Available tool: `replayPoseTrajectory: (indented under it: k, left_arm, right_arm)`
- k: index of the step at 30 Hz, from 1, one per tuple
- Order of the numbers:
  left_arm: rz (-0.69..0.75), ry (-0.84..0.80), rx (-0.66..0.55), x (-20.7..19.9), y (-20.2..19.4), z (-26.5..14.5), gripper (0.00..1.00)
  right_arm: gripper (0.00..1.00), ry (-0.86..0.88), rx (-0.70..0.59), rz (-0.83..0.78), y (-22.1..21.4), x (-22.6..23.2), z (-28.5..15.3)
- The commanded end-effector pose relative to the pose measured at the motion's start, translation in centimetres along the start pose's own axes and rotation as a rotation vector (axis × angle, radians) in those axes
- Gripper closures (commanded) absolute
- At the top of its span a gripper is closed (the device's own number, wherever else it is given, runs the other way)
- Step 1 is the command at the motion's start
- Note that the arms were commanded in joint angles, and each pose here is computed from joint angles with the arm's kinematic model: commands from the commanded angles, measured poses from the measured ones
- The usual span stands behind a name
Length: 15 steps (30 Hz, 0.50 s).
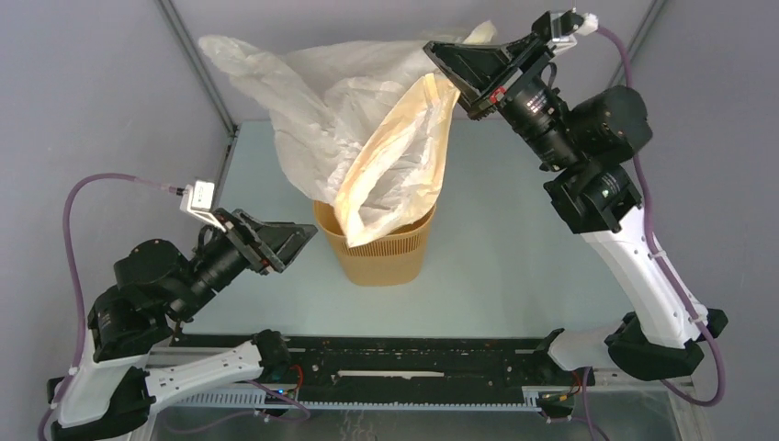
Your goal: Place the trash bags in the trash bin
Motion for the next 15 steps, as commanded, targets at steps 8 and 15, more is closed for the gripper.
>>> replayPoseTrajectory:
  k: [8, 15]
  left_arm:
    - [0.045, 0.0, -0.129, 0.4, 2.7, -1.6, 0.26]
    - [0.118, 0.132, -0.167, -0.6, 6.3, 1.3, 0.15]
  right_arm:
    - [1.0, -0.392, -0.203, 0.216, 2.9, -4.7, -8.7]
    - [1.0, -0.476, -0.182, 0.181, 3.2, -4.3, -12.2]
Point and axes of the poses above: each gripper's point midway between its finger pads, its own z axis out along the fingers, its own x axis along the line the jaws close on, y = z × x, the point moved 6 cm from there along -z, back along the fingers, and after that the axes turned 15 degrees about z, right-handed, at the moved point
